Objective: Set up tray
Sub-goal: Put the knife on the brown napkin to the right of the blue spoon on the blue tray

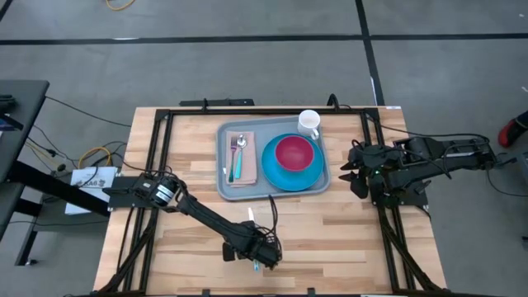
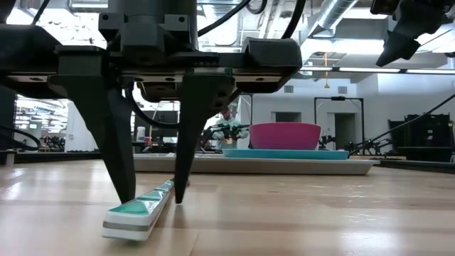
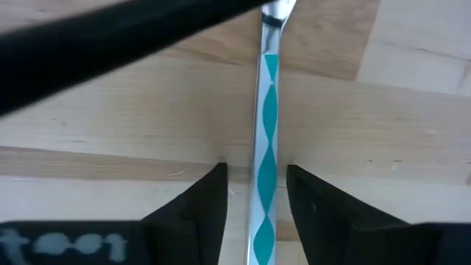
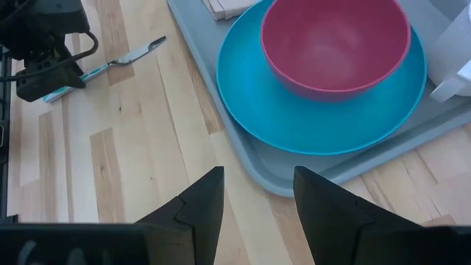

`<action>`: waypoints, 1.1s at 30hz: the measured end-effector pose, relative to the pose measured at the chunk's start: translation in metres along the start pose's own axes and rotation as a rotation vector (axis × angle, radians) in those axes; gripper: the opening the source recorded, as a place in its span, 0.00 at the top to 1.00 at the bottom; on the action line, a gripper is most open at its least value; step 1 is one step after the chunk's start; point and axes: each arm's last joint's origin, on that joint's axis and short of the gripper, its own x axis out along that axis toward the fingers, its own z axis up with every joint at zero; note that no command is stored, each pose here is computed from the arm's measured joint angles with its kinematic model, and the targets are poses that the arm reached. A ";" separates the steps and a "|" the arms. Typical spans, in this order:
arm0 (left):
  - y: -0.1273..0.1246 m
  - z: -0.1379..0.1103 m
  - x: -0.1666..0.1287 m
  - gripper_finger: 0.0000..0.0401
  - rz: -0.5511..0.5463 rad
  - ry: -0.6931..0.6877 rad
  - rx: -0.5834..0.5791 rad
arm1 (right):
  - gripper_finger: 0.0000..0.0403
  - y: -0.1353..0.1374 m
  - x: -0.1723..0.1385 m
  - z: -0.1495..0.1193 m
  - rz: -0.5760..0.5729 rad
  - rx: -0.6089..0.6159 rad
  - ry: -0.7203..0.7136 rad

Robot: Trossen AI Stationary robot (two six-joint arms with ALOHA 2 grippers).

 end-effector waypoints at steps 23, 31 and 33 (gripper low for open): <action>-0.023 0.012 -0.078 0.97 -0.010 -0.221 0.052 | 0.62 0.000 0.000 0.000 -0.001 0.000 -0.002; -0.040 0.053 -0.128 0.97 -0.014 -0.374 0.092 | 0.62 0.000 0.000 0.000 -0.001 0.000 -0.001; -0.049 0.072 -0.132 0.97 -0.010 -0.370 0.129 | 0.62 0.000 0.000 0.000 -0.001 0.000 -0.002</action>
